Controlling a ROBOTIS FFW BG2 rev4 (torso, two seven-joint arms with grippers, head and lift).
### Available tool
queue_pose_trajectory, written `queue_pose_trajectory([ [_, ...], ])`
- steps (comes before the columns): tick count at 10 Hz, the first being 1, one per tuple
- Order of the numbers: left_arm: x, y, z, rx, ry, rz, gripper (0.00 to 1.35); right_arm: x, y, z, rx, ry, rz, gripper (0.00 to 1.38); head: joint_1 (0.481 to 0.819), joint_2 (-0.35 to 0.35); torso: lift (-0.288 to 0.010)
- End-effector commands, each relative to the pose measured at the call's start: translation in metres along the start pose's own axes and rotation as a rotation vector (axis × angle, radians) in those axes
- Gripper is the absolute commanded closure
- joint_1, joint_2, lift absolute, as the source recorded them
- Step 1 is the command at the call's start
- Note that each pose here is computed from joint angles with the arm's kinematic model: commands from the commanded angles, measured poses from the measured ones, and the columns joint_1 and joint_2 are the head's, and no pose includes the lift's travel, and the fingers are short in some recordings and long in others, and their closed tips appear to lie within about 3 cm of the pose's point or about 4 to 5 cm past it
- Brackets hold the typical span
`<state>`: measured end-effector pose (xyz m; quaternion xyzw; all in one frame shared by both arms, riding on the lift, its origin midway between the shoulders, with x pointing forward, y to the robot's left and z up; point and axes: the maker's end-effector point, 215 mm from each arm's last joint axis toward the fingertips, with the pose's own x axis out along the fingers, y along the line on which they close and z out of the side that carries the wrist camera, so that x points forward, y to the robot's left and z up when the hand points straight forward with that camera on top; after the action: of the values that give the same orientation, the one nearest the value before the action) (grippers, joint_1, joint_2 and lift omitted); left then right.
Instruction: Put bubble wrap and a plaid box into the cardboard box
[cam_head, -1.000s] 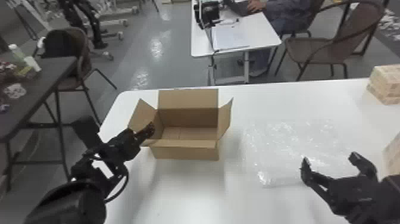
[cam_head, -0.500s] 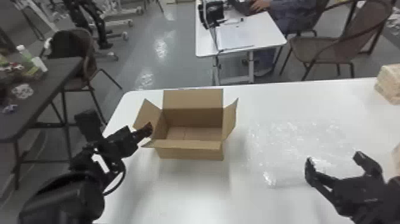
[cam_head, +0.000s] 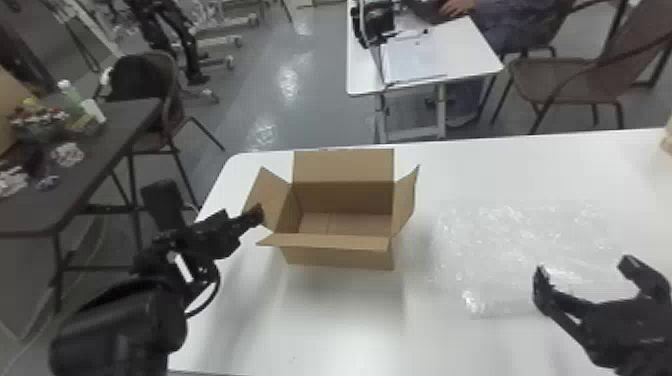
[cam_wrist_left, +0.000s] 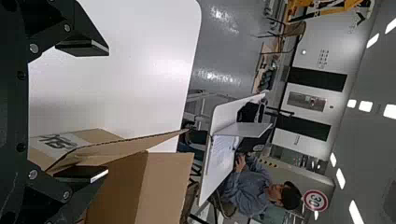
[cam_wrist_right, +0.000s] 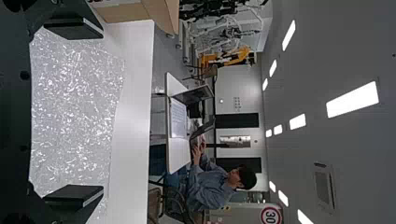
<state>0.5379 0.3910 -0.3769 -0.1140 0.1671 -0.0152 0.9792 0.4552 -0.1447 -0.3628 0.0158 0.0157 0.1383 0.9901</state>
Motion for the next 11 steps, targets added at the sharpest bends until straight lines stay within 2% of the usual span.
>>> queue_pose_trajectory([
  [1, 0.006, -0.006, 0.000, -0.013, 0.001, -0.022, 0.54, 0.000, 0.001, 0.000, 0.000, 0.000, 0.001, 0.12, 0.695, 0.271, -0.110],
  [2, 0.008, -0.013, 0.002, -0.034, -0.006, -0.041, 0.59, 0.000, 0.001, -0.001, 0.002, 0.001, 0.001, 0.12, 0.695, 0.265, -0.110],
  [3, 0.010, -0.018, 0.000, -0.048, -0.002, -0.053, 0.77, 0.000, 0.001, -0.003, 0.003, 0.004, 0.002, 0.12, 0.695, 0.260, -0.110],
  [4, 0.011, -0.022, -0.002, -0.050, 0.000, -0.051, 1.13, 0.000, 0.001, -0.004, 0.004, 0.007, 0.001, 0.12, 0.695, 0.254, -0.110],
  [6, 0.011, -0.030, -0.003, -0.088, -0.009, -0.062, 1.23, 0.000, 0.001, -0.007, 0.009, 0.011, 0.000, 0.12, 0.695, 0.243, -0.110],
  [9, 0.007, -0.040, 0.013, -0.100, -0.064, -0.073, 1.23, 0.000, 0.001, -0.009, 0.011, 0.014, 0.000, 0.12, 0.695, 0.235, -0.110],
  [11, 0.000, -0.057, 0.034, -0.080, -0.116, -0.094, 1.23, 0.000, 0.001, -0.010, 0.011, 0.019, 0.000, 0.12, 0.695, 0.228, -0.110],
])
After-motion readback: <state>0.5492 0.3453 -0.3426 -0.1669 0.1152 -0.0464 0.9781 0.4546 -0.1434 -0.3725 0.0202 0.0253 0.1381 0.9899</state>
